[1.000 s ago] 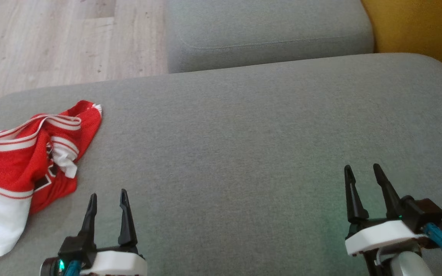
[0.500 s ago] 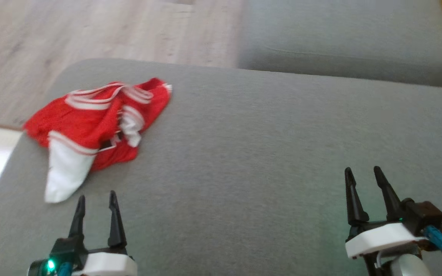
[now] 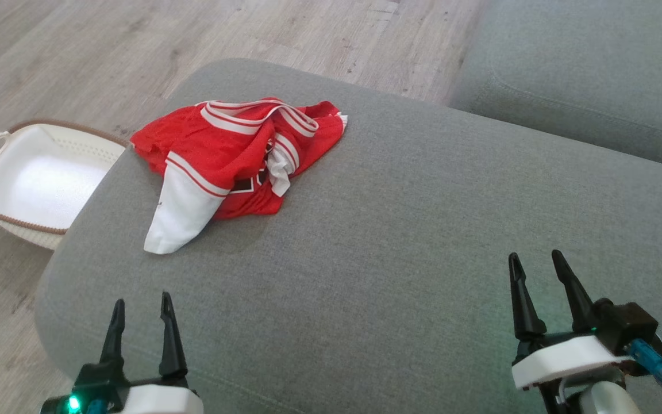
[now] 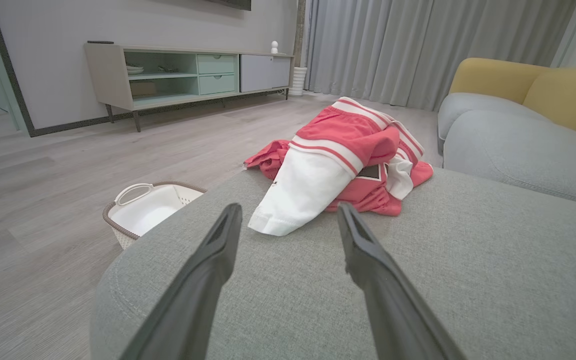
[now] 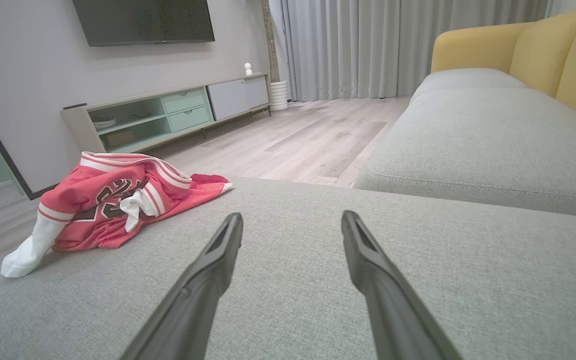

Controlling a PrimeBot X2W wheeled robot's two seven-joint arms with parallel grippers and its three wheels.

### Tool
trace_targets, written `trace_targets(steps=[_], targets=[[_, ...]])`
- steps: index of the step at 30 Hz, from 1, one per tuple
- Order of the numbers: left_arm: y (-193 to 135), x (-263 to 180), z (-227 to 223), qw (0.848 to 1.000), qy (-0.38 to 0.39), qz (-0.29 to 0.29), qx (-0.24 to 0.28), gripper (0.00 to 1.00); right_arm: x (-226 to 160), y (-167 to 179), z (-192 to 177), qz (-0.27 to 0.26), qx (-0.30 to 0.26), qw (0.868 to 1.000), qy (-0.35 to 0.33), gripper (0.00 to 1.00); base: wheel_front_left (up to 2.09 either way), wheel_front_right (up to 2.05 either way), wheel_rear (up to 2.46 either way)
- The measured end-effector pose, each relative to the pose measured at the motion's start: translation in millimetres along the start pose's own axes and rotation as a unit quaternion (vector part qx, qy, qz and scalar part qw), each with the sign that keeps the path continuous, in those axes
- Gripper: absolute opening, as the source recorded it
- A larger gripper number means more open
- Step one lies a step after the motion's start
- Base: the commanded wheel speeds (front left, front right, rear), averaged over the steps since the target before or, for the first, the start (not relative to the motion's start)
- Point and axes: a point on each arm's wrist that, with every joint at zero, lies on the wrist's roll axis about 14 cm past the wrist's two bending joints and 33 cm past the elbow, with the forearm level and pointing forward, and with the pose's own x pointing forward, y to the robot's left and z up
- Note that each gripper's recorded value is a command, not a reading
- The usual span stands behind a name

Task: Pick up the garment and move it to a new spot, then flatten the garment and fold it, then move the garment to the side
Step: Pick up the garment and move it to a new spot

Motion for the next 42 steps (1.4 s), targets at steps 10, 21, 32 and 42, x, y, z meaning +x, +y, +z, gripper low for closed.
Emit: trace_targets(steps=[10, 21, 32, 42], targets=[[-4.7, 8.7, 6.5, 1.0, 0.0, -0.015, 0.001, 1.0, -1.5, -4.1, -6.5, -0.005, 0.005, 1.0, 0.008, 1.0, 0.0, 0.0, 0.0], [-33.8, 132.4, 138.6, 0.995, -0.024, -0.092, -0.037, 1.0, 10.7, -37.2, -9.4, -0.04, 0.005, 0.999, 0.005, 1.0, 0.0, 0.0, 0.0], [-46.5, 226.4, 55.9, 0.977, 0.201, -0.074, -0.016, 1.0, 10.7, -104.6, -33.9, -0.118, 0.001, 0.993, 0.029, 1.0, 0.0, 0.0, 0.0], [-85.6, 206.0, -72.0, 0.865, 0.492, -0.093, 0.007, 0.8, -16.1, -152.1, -61.8, -0.189, 0.006, 0.98, 0.062, 1.0, 0.0, 0.0, 0.0]])
